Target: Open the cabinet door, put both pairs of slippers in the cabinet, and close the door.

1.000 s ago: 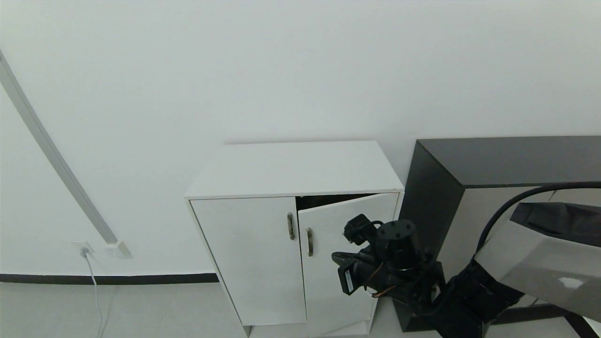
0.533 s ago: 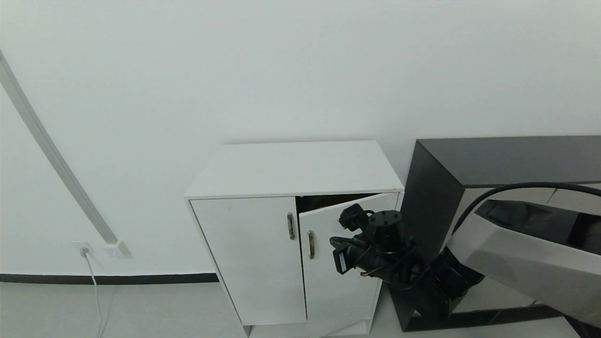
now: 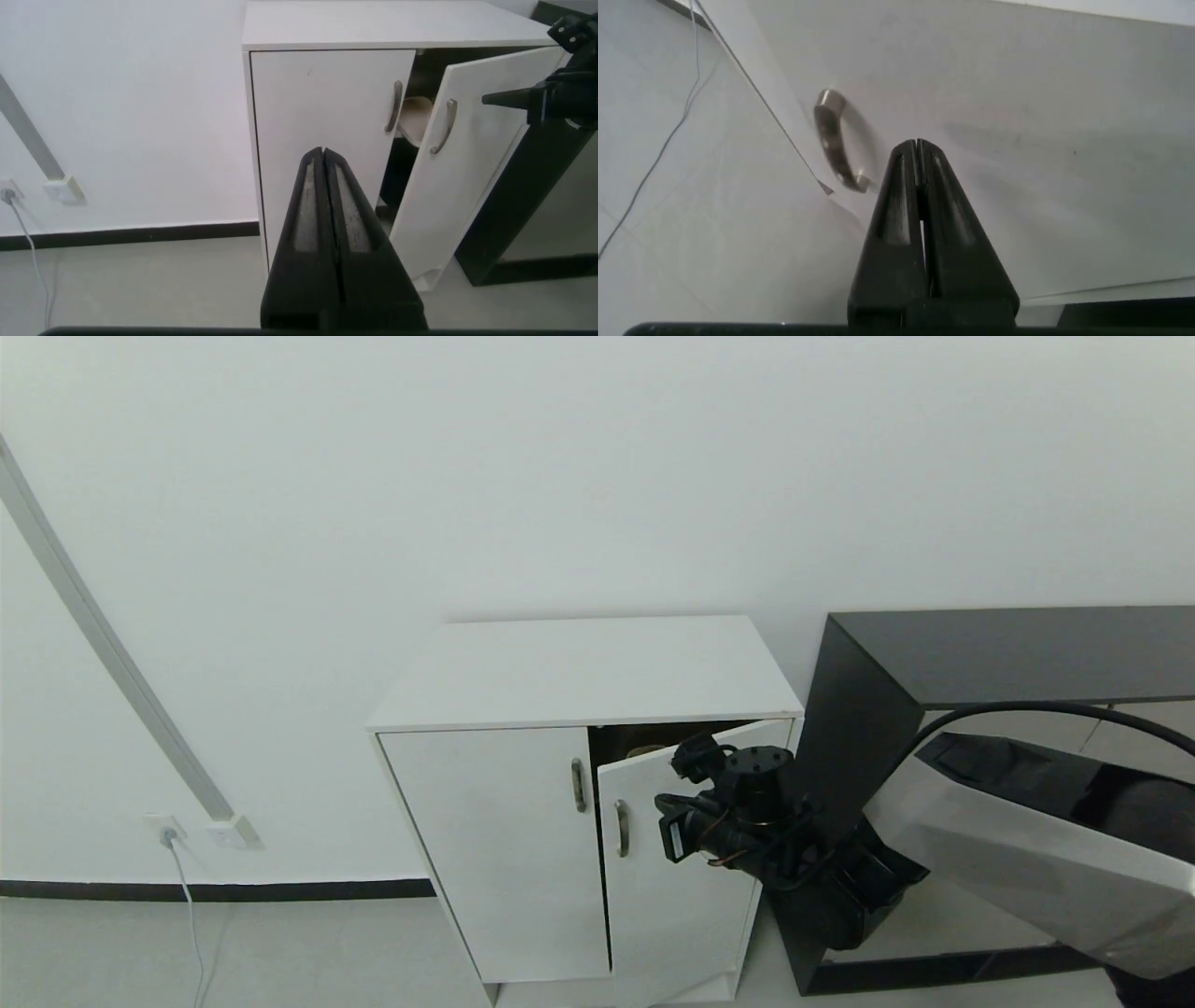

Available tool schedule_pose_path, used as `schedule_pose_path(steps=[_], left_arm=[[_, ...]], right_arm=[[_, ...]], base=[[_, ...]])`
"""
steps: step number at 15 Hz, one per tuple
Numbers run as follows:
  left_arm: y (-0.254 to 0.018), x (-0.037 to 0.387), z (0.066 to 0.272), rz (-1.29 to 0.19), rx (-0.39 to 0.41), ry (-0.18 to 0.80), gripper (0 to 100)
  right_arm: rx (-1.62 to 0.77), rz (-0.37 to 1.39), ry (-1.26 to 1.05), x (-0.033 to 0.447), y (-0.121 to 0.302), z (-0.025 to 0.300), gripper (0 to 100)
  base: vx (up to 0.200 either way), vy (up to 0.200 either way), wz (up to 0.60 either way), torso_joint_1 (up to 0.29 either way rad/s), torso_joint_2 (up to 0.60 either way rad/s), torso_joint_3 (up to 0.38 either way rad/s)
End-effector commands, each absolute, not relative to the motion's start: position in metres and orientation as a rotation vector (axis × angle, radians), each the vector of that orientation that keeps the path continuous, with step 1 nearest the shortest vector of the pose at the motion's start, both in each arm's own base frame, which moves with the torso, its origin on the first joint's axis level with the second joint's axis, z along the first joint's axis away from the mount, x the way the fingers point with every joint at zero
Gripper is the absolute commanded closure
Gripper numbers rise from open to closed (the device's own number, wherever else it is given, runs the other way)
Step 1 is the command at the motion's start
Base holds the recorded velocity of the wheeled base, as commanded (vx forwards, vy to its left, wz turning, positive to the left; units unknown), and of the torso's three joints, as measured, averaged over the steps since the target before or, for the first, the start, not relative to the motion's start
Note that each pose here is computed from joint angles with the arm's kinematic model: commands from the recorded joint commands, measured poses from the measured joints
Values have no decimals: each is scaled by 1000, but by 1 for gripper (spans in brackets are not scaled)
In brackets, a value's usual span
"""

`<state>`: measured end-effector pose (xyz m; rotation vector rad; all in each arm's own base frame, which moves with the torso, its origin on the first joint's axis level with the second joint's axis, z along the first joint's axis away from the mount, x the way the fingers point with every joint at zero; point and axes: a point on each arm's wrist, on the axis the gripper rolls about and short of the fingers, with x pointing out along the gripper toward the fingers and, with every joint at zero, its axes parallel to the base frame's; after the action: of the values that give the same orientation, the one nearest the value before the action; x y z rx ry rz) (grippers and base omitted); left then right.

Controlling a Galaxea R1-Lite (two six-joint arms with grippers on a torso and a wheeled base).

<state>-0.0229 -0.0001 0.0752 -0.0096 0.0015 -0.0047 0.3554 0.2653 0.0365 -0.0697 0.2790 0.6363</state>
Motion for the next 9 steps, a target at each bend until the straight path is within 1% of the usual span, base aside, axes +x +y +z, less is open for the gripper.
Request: schedule_pose_path(steps=[1, 6, 9], left_arm=[[0, -23, 75, -3, -11, 3, 100], [0, -23, 75, -5, -11, 3, 100], [0, -23, 75, -3, -11, 3, 100]], right_arm=[[-68, 620, 281, 366, 264, 31, 100], [-63, 602, 273, 381, 265, 22, 100], [-54, 588, 254, 390, 262, 23, 100]], base=[[0, 0, 0, 0, 0, 0], [0, 0, 0, 0, 0, 0], [0, 0, 0, 0, 0, 0]])
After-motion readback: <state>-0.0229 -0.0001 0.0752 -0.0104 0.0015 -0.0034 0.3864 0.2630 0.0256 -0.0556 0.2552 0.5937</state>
